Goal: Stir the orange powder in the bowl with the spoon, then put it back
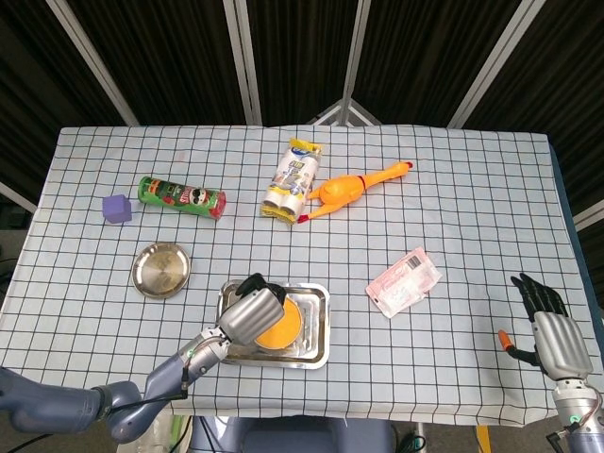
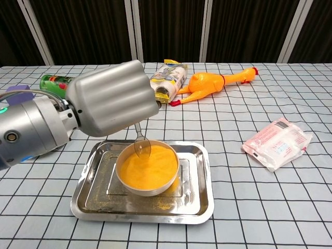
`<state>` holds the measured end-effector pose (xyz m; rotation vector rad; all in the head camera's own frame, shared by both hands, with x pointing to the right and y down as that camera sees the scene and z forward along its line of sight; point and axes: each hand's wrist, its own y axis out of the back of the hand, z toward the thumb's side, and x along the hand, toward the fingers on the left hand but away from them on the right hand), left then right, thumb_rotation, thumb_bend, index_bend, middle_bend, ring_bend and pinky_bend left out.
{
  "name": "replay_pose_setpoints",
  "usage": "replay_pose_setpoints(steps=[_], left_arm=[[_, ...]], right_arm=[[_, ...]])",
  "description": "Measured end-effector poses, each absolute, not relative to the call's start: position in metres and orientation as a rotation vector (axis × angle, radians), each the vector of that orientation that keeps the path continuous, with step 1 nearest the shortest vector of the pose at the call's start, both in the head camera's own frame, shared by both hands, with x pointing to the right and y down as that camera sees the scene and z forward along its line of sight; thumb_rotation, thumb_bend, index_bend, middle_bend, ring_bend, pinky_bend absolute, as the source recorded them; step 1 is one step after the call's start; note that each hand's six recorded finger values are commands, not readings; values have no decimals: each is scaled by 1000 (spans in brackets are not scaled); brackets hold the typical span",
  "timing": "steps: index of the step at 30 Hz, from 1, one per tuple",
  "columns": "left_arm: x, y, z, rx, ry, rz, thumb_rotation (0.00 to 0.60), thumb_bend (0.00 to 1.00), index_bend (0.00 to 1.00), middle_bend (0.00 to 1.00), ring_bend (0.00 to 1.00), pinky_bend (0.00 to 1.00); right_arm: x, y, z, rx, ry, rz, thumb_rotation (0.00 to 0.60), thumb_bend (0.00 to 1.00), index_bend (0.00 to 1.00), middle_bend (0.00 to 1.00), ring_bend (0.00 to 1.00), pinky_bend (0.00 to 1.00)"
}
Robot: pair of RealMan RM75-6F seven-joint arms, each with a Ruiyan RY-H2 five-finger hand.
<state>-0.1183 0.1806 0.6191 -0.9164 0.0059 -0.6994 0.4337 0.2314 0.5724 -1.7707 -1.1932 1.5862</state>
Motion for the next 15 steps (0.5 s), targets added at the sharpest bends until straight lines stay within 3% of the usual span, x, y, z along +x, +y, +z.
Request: replay_pose_setpoints(steps=[9, 15], left_arm=[[-116, 193, 620, -806, -77, -593, 600, 831, 778, 1000, 922, 878], [-110, 184, 612, -843, -7, -612, 600, 831, 778, 1000, 922, 878]], right_arm=[[434, 232, 572, -1770, -1193, 1586, 600, 404, 0, 0, 0, 0], [434, 232, 572, -1769, -1192, 1586, 600, 405, 0, 0, 0, 0]])
